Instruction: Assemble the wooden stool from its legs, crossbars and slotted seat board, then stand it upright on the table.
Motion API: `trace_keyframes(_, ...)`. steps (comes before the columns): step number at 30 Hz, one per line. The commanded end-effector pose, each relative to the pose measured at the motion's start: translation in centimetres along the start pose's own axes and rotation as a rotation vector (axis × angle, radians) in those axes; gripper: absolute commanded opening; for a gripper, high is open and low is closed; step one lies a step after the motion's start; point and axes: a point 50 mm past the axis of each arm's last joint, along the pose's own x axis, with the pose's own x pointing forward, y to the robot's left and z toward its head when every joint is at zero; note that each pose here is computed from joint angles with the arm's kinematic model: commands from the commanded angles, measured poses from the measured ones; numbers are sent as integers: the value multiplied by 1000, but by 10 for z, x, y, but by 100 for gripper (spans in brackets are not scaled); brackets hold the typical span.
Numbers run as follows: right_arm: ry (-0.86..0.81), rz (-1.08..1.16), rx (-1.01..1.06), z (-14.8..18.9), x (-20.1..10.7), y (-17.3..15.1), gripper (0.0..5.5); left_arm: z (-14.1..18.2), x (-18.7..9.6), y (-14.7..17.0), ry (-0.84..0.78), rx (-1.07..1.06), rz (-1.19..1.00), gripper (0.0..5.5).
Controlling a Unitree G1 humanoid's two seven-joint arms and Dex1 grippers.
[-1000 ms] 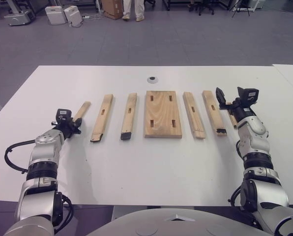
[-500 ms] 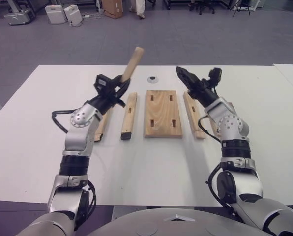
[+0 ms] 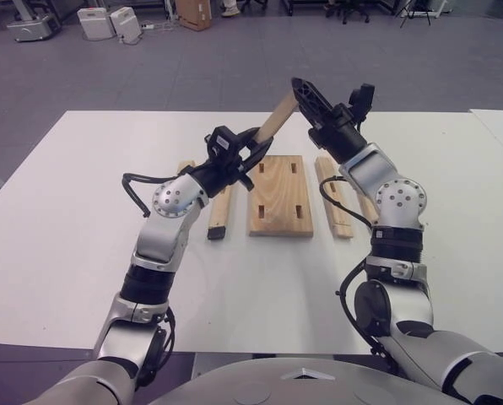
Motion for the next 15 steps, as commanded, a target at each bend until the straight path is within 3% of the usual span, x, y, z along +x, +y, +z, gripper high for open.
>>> trace_keyframes(1,41,15,-6,-1,7,10,217,3,1,-5,13,48,-34,129)
trace_keyframes(8,74,-30,-32,-7,2,4,70,5,0,-7,17,71,-48,129)
trace_keyframes(13,48,-54,-46,-1,-5,1,41,-1,-1,-9,50,73,-51,129)
trace_keyframes(15,-8,-130,-127,10,-15,-11,41,-8,-2,-6,93,88,-29,177)
